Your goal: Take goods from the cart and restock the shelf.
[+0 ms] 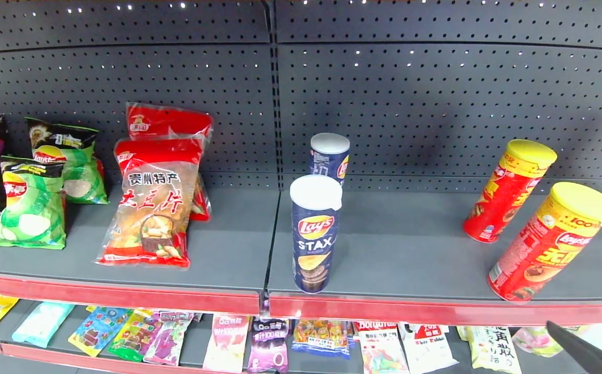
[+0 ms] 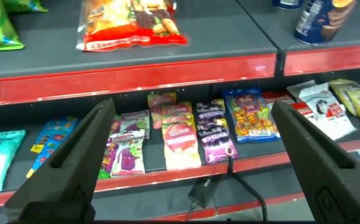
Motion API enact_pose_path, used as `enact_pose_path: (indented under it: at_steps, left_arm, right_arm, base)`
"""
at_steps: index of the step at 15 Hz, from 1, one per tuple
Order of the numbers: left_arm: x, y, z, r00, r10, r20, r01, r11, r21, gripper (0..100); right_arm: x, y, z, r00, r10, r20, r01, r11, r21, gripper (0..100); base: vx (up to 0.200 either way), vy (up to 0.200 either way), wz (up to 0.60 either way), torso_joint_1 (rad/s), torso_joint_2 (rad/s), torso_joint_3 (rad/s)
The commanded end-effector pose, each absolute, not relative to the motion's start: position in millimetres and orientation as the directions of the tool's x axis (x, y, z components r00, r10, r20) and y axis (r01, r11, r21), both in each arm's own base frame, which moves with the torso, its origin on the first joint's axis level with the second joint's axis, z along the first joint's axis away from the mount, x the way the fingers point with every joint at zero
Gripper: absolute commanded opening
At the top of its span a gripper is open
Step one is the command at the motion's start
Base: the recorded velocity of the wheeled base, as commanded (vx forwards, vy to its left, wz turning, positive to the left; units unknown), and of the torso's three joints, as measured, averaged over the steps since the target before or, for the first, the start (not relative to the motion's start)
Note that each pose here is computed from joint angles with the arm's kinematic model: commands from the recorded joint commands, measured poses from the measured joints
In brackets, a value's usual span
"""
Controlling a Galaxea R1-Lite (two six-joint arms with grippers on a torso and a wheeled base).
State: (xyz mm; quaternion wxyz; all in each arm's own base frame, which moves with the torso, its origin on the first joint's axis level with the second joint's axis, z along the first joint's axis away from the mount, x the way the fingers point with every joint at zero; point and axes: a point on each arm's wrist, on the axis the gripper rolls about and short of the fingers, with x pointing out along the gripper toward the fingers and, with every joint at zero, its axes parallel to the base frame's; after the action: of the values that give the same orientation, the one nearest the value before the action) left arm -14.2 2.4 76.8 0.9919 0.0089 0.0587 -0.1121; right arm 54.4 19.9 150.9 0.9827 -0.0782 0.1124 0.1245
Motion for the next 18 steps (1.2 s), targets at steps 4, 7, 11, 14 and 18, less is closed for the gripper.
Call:
enact_pose_path:
  at_steps: [4, 7, 11, 14, 18]
  left_arm:
    - [-15, 2, 77, 0.972, -0.207, -0.109, 0.210, 0.978, 0.012, 100]
    - [-15, 2, 77, 0.973, -0.201, -0.113, 0.204, 0.979, 0.012, 100]
    - [-15, 2, 77, 0.973, -0.201, -0.110, 0.204, 0.979, 0.012, 100]
    - [-15, 2, 77, 0.973, -0.201, -0.110, 0.204, 0.979, 0.009, 100]
    - [-15, 2, 77, 0.971, -0.213, -0.109, 0.216, 0.976, 0.008, 100]
  right_arm:
    - [-18, -10, 112, 0.996, 0.019, -0.092, -0.028, 0.994, -0.102, 100]
    - [-21, -7, 108, 0.970, -0.209, -0.121, 0.196, 0.974, -0.113, 100]
    - [-27, -1, 85, 0.999, -0.052, -0.002, 0.052, 0.995, -0.087, 100]
    - [-26, -1, 83, 1.000, -0.029, 0.008, 0.029, 0.999, -0.037, 100]
    - [-23, 1, 76, 0.998, 0.060, 0.006, -0.059, 0.997, -0.040, 100]
  base:
    - [0.000, 0.000, 0.00, 0.000, 0.00, 0.000]
    - [0.000, 0.000, 0.00, 0.000, 0.00, 0.000]
    - [0.000, 0.000, 0.00, 0.000, 0.00, 0.000]
    - [0.000, 0.000, 0.00, 0.000, 0.00, 0.000]
    - [0.000, 0.000, 0.00, 0.000, 0.00, 0.000]
